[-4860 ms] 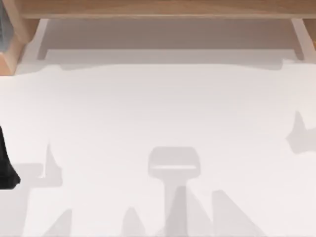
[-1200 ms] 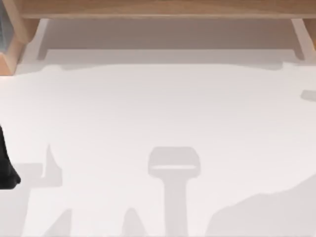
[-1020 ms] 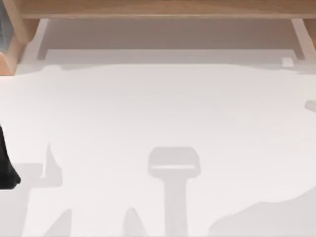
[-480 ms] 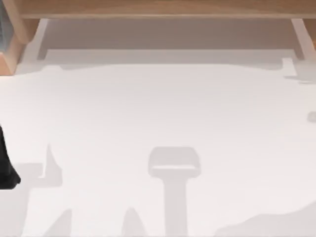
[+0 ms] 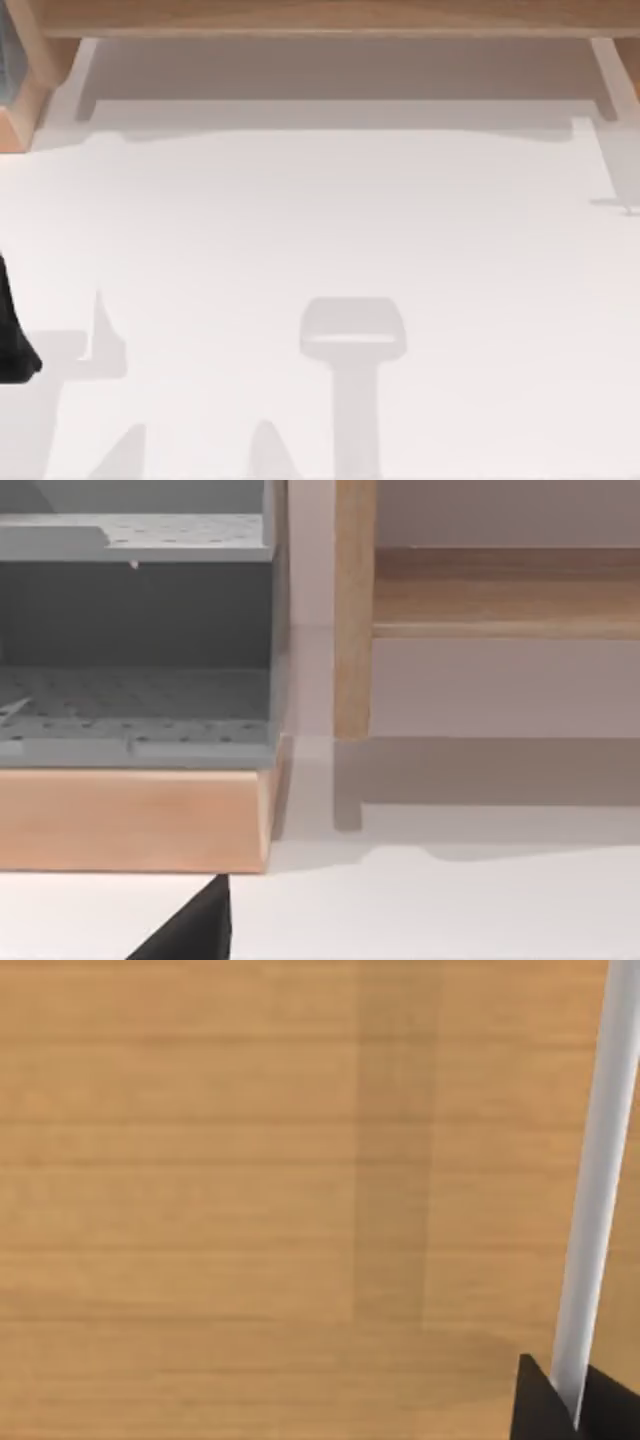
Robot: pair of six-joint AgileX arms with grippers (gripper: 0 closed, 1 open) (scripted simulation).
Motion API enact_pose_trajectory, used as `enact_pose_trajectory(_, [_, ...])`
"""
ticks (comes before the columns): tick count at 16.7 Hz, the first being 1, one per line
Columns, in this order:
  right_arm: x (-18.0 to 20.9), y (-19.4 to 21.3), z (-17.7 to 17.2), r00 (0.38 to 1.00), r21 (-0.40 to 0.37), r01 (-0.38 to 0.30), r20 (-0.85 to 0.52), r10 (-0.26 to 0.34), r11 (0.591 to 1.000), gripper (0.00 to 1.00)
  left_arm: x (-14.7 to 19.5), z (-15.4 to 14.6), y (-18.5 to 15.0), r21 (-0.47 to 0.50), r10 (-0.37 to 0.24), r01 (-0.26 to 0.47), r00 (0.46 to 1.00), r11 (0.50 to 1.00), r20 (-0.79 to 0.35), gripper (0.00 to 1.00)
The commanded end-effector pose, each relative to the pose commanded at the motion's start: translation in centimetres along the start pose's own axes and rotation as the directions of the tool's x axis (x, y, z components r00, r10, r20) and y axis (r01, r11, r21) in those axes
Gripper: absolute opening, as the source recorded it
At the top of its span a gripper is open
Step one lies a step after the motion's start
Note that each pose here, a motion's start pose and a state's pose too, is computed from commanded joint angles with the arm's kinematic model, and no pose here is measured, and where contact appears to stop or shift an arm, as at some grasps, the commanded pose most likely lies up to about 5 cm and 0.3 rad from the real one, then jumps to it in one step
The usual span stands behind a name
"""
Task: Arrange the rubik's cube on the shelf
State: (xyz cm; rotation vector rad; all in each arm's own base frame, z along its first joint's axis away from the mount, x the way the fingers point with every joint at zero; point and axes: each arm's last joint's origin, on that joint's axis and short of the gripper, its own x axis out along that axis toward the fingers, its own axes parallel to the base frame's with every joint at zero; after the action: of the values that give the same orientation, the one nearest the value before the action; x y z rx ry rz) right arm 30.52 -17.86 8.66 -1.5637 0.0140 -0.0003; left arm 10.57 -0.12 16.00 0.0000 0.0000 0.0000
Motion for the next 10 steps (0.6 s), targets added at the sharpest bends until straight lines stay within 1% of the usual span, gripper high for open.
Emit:
enact_pose_trajectory(5, [-0.2,0.0,0.0,1.0,-0.002,0.003,0.001,-0.003,1.0,0.0,0.0,0.0,0.0,0.0,0.0,0.0,1.0,1.0,0.0,1.0])
enact_pose_trajectory(8, [-2.2,-0.2,-0.4,1.0,-0.011,0.015,0.001,-0.015,1.0,0.0,0.0,0.0,0.0,0.0,0.0,0.0,1.0,1.0,0.0,1.0])
enact_pose_trajectory(10, [-4.0,0.3,0.1,1.0,0.006,-0.01,0.003,0.01,1.0,0.0,0.0,0.0,0.0,0.0,0.0,0.0,1.0,1.0,0.0,1.0])
